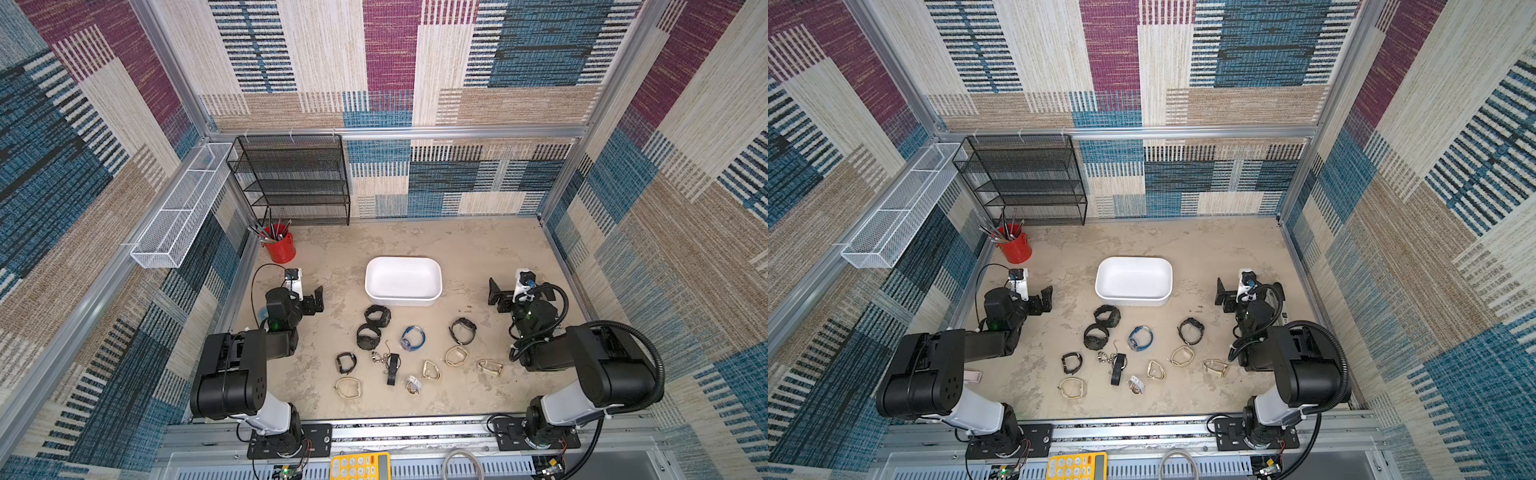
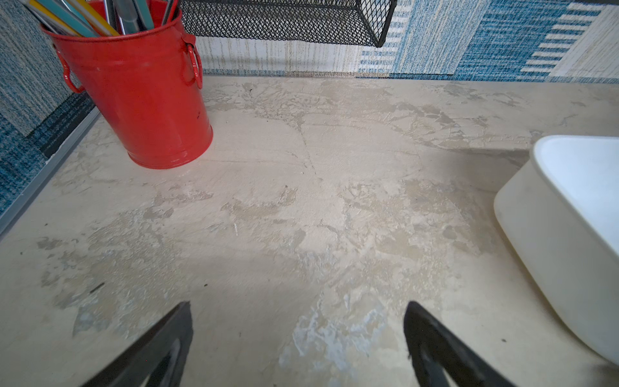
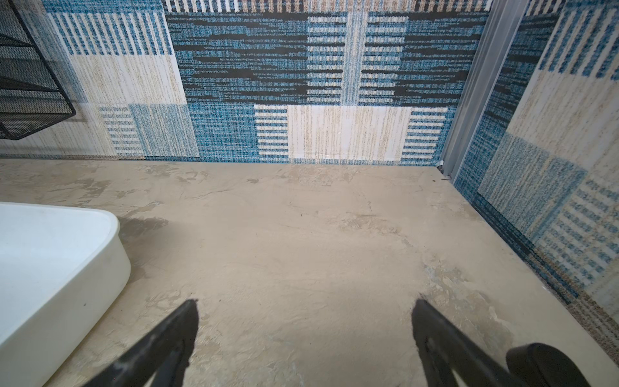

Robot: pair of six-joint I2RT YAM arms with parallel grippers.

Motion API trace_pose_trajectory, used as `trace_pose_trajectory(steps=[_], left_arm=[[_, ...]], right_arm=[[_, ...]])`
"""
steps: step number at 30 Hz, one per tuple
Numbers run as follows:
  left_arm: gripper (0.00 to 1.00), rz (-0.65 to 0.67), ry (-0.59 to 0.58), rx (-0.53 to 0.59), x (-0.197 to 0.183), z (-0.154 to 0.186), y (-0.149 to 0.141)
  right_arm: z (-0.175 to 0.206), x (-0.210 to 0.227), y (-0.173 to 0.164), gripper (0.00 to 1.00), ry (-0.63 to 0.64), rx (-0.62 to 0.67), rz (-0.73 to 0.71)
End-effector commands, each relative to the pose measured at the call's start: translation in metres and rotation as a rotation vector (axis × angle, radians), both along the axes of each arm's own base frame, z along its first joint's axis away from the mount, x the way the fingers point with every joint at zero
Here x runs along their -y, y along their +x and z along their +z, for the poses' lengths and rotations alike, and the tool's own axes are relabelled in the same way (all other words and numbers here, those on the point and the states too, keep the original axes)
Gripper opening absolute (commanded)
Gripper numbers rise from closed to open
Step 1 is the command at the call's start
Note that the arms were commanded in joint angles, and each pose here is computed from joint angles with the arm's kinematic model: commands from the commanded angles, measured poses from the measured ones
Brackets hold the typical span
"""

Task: Put the watch into the storage box
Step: Pick up the watch at the center of the board.

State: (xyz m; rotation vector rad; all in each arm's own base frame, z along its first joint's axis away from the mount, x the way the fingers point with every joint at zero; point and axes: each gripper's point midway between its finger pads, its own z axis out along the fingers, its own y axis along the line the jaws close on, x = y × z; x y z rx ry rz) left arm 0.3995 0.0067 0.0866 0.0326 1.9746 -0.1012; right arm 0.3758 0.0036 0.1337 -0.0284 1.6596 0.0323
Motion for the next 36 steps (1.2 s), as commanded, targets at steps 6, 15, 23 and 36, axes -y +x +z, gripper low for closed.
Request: trace_pose_trajectory(steps=[6, 15, 23, 36], left_arm=[[0.99, -0.009, -0.010, 0.031, 0.002, 0.008, 0.004], [0.99, 0.211, -0.084, 0.053, -0.023, 0.082, -0.012], [0.99, 0.283, -0.400, 0.173, -0.018, 0.149, -0.045], [0.94, 0.081, -0.404, -0.096, 0.030, 0.131, -0.060]], right_arm=[[0.015, 0.000, 0.003, 1.00, 0.010, 0.035, 0.002], [0.079, 0.008, 0.033, 0.99, 0.225, -0.075, -0.073], [0.082, 0.018, 0.017, 1.00, 0.487, -0.092, -0.164], [0.026, -0.032, 0.000, 1.00, 0.392, -0.549, -0.075]])
